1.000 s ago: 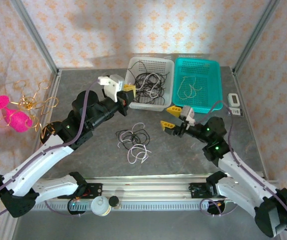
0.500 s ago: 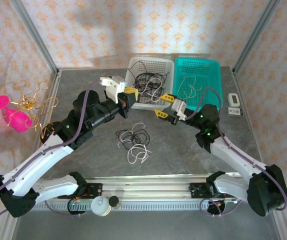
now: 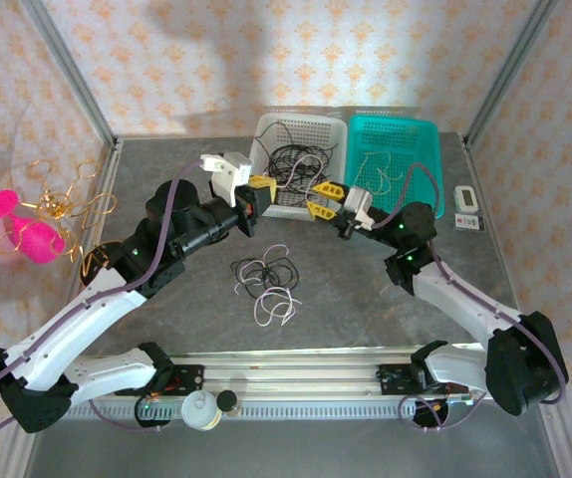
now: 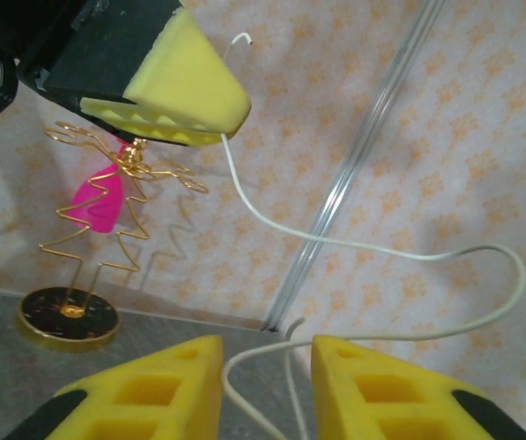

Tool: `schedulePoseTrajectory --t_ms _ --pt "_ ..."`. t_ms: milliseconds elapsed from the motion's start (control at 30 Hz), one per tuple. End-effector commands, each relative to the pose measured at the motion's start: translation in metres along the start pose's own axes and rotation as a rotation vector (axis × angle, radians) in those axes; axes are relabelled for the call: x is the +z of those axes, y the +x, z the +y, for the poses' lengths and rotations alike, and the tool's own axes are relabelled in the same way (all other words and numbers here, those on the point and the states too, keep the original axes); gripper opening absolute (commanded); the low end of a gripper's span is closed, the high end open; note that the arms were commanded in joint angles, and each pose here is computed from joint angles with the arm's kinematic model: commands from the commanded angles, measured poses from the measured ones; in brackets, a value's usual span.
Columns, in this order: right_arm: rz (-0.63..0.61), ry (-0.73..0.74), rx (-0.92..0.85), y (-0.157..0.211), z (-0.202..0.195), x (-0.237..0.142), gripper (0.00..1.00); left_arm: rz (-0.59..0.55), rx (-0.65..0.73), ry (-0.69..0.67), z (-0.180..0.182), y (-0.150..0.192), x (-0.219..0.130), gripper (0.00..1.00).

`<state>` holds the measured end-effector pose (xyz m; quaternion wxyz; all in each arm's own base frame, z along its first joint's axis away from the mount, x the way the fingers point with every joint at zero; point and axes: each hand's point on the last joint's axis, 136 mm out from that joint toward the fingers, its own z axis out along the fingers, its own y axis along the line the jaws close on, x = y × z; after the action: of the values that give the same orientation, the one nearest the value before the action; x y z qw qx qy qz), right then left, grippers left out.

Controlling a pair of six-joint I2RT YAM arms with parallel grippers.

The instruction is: Untangle the cables

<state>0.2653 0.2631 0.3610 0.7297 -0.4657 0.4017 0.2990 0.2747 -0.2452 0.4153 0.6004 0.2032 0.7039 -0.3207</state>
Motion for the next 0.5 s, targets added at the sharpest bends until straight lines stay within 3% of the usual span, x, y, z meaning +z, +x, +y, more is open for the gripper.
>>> schedulePoseTrajectory --t_ms 0,100,333,467 --pt "-0.045 -0.006 -0.017 -0.013 -0.004 0.004 0.14 -0.031 -0.006 0.016 -0.004 -0.014 -0.006 0.00" --pt "-0.032 -0.014 0.000 -0.007 -0.002 0.003 0.14 -0.038 -0.006 0.018 -0.004 -0.016 -0.007 0.00" --pt "-0.006 -0.013 0.010 0.002 0.000 0.003 0.29 -0.038 -0.001 0.018 -0.005 -0.019 -0.009 0.00" --pt "0.013 0.013 0.006 0.006 -0.004 0.002 0.30 -0.040 -0.001 0.018 -0.005 -0.019 -0.010 0.00"
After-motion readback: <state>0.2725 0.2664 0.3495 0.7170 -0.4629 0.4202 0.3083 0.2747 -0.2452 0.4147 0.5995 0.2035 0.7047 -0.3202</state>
